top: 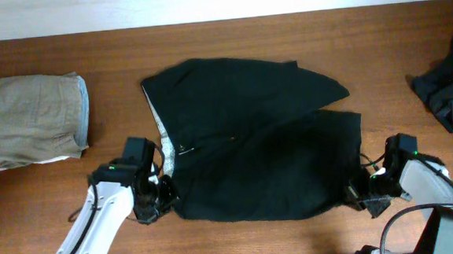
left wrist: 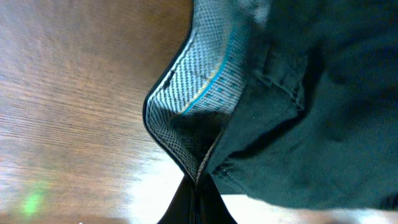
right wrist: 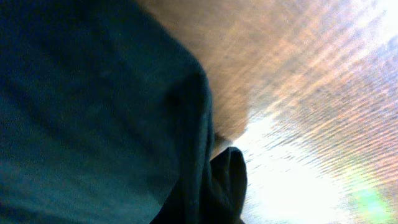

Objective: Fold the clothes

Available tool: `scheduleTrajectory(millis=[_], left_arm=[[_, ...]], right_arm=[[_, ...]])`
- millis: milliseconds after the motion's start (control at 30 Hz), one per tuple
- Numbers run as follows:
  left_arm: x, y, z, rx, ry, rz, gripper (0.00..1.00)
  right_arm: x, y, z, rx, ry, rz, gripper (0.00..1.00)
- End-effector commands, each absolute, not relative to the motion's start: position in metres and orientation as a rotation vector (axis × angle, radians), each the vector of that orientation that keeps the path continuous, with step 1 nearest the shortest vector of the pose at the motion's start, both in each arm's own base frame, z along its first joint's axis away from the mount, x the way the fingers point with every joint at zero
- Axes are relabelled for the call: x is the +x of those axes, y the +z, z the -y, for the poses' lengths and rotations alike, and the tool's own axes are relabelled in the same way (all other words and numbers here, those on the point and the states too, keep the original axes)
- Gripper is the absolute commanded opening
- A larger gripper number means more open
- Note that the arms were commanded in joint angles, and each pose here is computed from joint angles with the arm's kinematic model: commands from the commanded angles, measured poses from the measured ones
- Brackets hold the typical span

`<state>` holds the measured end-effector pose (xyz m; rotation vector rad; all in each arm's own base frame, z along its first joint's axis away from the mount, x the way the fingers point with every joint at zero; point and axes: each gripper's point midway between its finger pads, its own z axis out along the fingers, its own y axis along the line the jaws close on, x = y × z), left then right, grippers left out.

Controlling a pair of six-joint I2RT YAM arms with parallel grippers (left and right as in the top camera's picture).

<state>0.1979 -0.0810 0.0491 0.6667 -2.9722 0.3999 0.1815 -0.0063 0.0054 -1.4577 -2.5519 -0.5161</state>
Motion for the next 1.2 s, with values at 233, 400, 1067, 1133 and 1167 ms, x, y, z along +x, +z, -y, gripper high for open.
scheduleTrajectory(millis=[233, 400, 1067, 1133, 1167], left_arm=[[0.31, 0.182, 0.024, 0.989, 0.651, 3.568, 0.01], [0.387, 0.205, 0.015, 1.059, 0.777, 3.791, 0.0], [0.521, 0.13, -0.04, 1.353, 0.745, 3.972, 0.84], [0.517, 0.121, -0.028, 1.199, 0.915, 3.891, 0.99], [0.512, 0.114, -0.018, 1.112, 0.983, 3.845, 0.99]], right_arm=[[0.346, 0.239, 0.064, -0.96, -0.541, 3.575, 0.04], [0.413, 0.25, 0.047, -0.781, -0.412, 3.775, 0.04], [0.546, 0.153, -0.012, -0.448, -0.631, 3.908, 0.99], [0.527, 0.132, -0.002, -0.504, -0.561, 3.8, 0.99], [0.518, 0.124, 0.004, -0.536, -0.523, 3.755, 0.99]])
